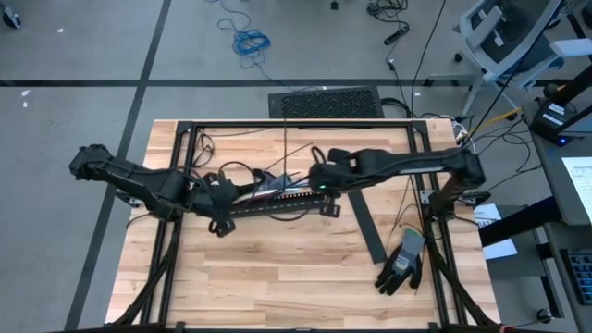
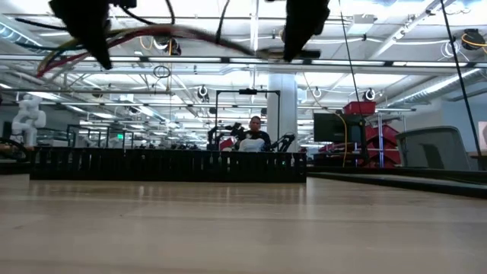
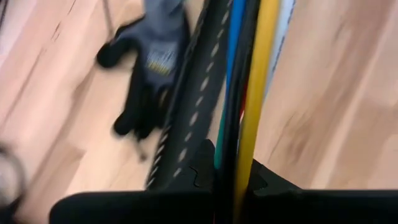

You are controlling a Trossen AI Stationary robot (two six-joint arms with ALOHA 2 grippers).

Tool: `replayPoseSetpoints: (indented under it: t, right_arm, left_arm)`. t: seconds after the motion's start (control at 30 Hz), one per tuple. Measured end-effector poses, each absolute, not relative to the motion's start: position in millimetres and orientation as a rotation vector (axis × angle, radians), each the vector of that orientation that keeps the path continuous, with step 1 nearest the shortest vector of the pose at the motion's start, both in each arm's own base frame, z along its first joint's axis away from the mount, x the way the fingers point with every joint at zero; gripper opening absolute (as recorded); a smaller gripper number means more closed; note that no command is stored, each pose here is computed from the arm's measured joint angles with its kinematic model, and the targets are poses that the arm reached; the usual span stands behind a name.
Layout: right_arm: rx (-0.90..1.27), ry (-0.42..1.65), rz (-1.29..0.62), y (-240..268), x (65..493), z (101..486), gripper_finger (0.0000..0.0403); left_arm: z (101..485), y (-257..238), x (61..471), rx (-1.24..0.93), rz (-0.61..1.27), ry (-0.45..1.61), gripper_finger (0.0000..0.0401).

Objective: Ziptie cables
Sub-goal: Put the cable wires into the black cable duct

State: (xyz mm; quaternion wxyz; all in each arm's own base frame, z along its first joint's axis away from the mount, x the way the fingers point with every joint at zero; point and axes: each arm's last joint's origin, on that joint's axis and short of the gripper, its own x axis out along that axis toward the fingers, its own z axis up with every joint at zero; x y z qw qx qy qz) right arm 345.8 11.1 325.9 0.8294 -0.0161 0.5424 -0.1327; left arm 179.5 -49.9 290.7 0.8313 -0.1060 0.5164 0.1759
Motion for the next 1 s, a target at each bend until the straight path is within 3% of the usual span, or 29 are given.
replayPoseSetpoints:
  t: [0.37,0.63,1.0]
  right_arm:
    - [-0.052,1.227,-0.287,1.6,378.2,282.6,0.0000]
    - [-0.030,1.290,-0.288,-1.7,389.7,258.5,0.0000]
    - [-0.009,1.361,-0.317,-10.7,401.4,228.8,0.0000]
  left_arm:
    - [254.4,-46.3,166.1,-0.139,0.428,1.249,0.0014]
    - [221.1,-46.8,166.2,-0.211,0.467,1.233,0.0014]
    - [203.2,-42.1,163.0,-0.111,0.562,1.204,0.0014]
